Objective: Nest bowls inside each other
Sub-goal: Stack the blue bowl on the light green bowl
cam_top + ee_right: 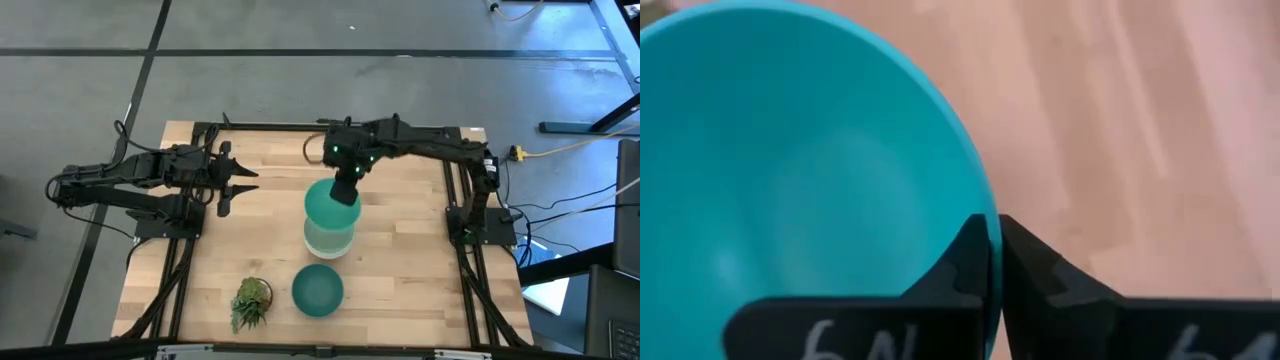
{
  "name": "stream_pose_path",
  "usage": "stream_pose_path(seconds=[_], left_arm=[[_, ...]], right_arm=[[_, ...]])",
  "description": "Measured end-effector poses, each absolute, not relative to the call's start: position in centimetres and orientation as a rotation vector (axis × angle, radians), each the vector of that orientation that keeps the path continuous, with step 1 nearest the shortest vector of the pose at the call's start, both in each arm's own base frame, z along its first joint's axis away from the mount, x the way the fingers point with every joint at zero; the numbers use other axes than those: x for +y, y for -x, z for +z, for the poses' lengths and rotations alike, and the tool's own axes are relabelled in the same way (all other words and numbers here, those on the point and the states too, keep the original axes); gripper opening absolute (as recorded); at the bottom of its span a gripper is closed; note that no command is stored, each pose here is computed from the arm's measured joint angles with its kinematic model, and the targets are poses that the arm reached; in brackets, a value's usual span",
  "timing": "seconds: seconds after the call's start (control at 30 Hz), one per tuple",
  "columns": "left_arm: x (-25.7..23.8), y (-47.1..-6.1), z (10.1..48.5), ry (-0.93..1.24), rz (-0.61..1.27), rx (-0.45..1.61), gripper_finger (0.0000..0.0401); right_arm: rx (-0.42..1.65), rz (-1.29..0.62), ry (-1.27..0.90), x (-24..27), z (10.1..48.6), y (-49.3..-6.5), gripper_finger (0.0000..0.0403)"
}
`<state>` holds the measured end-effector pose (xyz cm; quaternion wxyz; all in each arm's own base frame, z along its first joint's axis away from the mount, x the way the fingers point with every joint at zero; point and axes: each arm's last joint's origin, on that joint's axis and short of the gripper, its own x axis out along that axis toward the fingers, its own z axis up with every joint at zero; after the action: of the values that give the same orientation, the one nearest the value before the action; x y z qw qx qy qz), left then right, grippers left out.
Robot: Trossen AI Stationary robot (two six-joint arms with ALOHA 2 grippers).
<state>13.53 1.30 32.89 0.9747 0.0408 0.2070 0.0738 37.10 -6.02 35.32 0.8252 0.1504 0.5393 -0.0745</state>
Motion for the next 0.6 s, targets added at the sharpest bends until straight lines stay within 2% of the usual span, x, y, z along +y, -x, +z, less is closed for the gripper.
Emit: stream_pose_path(seconds=[0.27, 0.6], left_arm=[[1.3, -13.5, 32.9, -0.056, 0.155, 0.415, 0.0136], [1.3, -13.5, 32.9, -0.029, 0.150, 0.413, 0.0135]], right_arm=[[1.121, -0.115, -0.272, -2.4, 34.5, -38.2, 0.0011], [1.192, -0.136, -0.308, -3.0, 29.5, -38.5, 0.0011]])
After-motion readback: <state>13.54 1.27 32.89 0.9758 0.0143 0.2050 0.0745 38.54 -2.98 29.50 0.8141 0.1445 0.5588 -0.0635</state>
